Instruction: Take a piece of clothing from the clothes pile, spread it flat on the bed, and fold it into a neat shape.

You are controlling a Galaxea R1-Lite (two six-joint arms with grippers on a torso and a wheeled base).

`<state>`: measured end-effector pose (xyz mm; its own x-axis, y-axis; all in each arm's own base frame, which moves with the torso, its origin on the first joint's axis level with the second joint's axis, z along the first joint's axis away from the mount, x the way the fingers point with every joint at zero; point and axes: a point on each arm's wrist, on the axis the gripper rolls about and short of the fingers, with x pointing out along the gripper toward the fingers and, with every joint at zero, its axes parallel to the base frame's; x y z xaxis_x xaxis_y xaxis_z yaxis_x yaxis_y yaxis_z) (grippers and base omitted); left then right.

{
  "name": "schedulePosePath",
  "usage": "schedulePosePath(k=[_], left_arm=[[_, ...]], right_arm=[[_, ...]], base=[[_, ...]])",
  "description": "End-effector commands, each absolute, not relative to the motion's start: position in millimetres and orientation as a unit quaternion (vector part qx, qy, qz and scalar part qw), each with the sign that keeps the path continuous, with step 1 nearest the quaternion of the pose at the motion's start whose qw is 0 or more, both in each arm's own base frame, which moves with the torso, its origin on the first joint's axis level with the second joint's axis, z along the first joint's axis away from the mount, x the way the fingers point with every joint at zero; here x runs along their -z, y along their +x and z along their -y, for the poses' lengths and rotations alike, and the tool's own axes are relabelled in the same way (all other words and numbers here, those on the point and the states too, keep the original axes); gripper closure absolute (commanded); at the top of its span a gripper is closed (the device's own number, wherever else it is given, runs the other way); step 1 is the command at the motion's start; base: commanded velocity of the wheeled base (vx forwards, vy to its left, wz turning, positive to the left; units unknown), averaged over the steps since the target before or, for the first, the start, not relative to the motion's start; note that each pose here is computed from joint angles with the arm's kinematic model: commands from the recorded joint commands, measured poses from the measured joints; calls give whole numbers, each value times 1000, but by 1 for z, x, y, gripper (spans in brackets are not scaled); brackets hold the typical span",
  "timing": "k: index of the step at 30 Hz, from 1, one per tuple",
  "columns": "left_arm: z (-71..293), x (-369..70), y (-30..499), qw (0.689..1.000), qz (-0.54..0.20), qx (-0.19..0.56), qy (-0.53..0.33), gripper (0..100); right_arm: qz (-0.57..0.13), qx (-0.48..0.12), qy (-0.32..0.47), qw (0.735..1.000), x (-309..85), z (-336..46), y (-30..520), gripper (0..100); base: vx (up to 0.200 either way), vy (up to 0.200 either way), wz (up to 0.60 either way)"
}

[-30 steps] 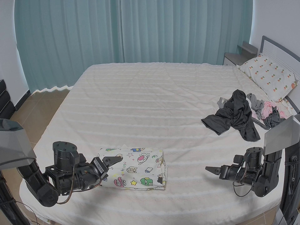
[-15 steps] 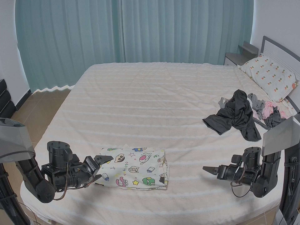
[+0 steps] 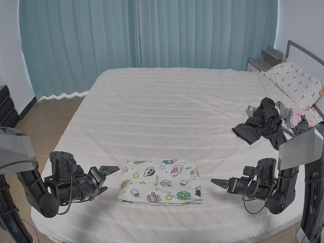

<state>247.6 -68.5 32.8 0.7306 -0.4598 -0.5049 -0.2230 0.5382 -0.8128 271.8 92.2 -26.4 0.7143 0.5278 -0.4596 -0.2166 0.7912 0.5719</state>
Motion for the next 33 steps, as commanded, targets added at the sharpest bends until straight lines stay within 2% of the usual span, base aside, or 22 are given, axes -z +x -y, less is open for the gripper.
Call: schedulePosePath(k=[1, 8, 20, 23, 24, 33], left_arm=[[68, -29, 249, 799, -363, 69, -475, 0], [68, -25, 248, 799, -370, 66, -470, 0], [68, -24, 248, 799, -371, 67, -469, 0], [68, -22, 249, 798, -374, 64, -468, 0], [69, -21, 249, 798, -374, 64, -467, 0], [69, -21, 249, 798, -375, 63, -467, 0]], right_arm=[[-311, -223, 246, 890, 26, -101, 273, 0], [-336, -225, 236, 884, 39, -106, 267, 0], [-340, -225, 230, 883, 40, -105, 264, 0], [-361, -229, 202, 881, 46, -102, 253, 0], [-364, -229, 196, 881, 50, -102, 253, 100], [-377, -224, 172, 882, 54, -95, 247, 100]], base=[[0, 200, 0], [0, 29, 0], [0, 0, 0], [0, 0, 0], [0, 0, 0], [0, 0, 0]])
